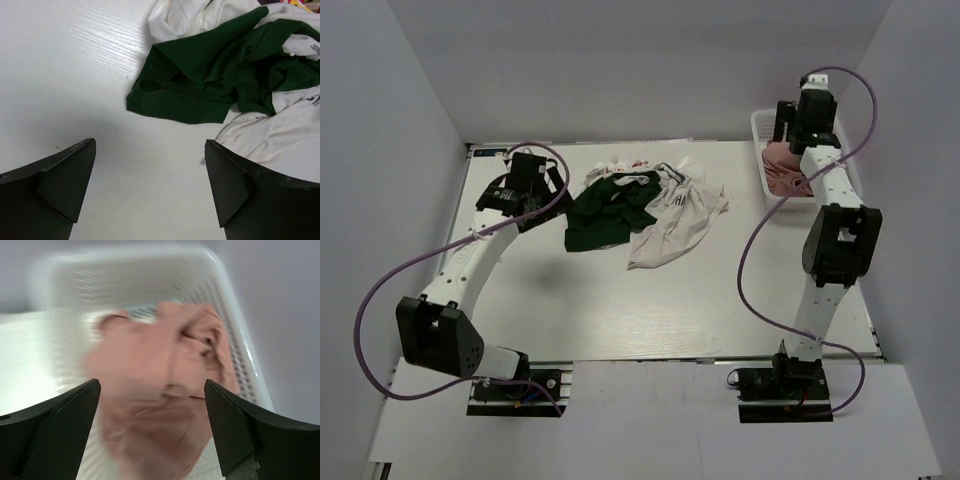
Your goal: Fold and stack the t-shirts
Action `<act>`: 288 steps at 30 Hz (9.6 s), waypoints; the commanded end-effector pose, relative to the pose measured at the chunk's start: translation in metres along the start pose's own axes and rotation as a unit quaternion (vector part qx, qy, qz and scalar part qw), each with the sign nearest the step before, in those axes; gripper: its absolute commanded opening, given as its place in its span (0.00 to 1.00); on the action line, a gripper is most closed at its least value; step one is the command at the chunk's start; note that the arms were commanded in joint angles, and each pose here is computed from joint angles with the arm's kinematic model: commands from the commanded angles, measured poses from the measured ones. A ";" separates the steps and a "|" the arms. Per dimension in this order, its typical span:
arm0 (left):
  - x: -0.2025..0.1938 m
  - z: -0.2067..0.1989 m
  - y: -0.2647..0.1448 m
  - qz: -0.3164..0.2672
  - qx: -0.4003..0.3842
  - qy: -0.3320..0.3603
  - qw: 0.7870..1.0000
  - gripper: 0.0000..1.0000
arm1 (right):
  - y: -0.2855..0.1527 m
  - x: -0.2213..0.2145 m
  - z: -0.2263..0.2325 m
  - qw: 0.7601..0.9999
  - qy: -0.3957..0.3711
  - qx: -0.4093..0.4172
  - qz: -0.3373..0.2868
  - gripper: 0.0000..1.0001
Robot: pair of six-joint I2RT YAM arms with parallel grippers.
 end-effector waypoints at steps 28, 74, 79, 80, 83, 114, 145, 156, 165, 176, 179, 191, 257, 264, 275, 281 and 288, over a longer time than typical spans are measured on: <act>-0.032 0.045 -0.092 -0.073 -0.015 -0.059 0.995 1.00 | -0.227 -0.164 0.421 0.878 -0.240 0.412 0.053 0.85; -0.016 0.018 -0.045 -0.032 -0.018 -0.051 0.998 1.00 | -0.401 0.311 0.021 0.701 0.079 -0.119 -0.699 0.00; -0.016 0.015 -0.036 -0.022 -0.017 -0.045 0.999 1.00 | -0.323 0.293 0.008 0.734 0.036 -0.159 -0.660 0.00; -0.018 0.015 -0.031 -0.015 -0.013 -0.043 0.999 1.00 | -0.312 0.290 -0.002 0.736 0.036 -0.175 -0.653 0.00; -0.015 0.013 -0.023 -0.009 -0.004 -0.041 0.999 1.00 | -0.248 0.267 -0.017 0.769 0.015 -0.222 -0.599 0.00; 0.022 -0.015 0.090 0.049 0.072 0.022 0.996 1.00 | -0.130 0.078 0.039 0.979 0.039 0.142 -0.141 0.90; 0.061 -0.052 0.188 0.026 0.004 0.074 0.997 0.00 | -0.073 -0.127 0.295 0.929 -0.061 0.342 0.124 0.41; 0.132 -0.055 0.015 -0.159 -0.053 0.046 0.985 0.00 | -0.198 0.023 0.207 0.938 0.008 0.322 -0.129 0.00; 0.139 -0.010 -0.216 -0.384 -0.152 -0.026 0.911 0.00 | -0.408 0.134 0.059 0.849 0.086 0.359 -0.379 0.00; 0.114 0.019 -0.321 -0.462 -0.211 -0.030 0.861 0.00 | -0.481 0.141 0.001 0.811 0.126 0.376 -0.430 0.00; 0.120 -0.001 -0.240 -0.371 -0.171 -0.038 0.912 0.00 | -0.429 0.122 0.030 0.863 0.130 0.349 -0.342 0.00; 0.049 0.007 0.082 -0.004 0.116 0.005 0.993 0.98 | -0.234 -0.118 0.143 0.959 0.062 0.241 0.134 0.90; -0.121 0.048 0.083 0.141 0.059 -0.024 0.988 1.00 | -0.144 0.092 0.292 0.940 0.011 0.192 -0.282 0.90; -0.092 0.036 0.091 0.119 0.071 -0.022 0.990 1.00 | -0.165 -0.038 0.272 0.965 -0.040 0.252 -0.068 0.90; -0.061 0.001 0.142 0.109 0.029 -0.020 0.993 1.00 | -0.155 -0.194 0.215 0.958 -0.093 0.189 0.193 0.90; -0.051 0.020 0.189 0.130 0.125 -0.011 0.984 1.00 | -0.164 -0.252 0.187 0.936 -0.108 0.160 0.295 0.80; 0.002 0.021 0.280 0.136 0.119 -0.025 0.983 1.00 | -0.244 -0.286 0.161 0.898 -0.078 0.245 0.356 0.90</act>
Point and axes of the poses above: each gripper's point midway between its finger pads, its own y axis out along the fingers, its own z axis along the line the jaws close on, x = y × z, the point moved 5 cm from there along -y, back along the fingers, and after that the axes turned 5 degrees about y, right-handed, at the moved point
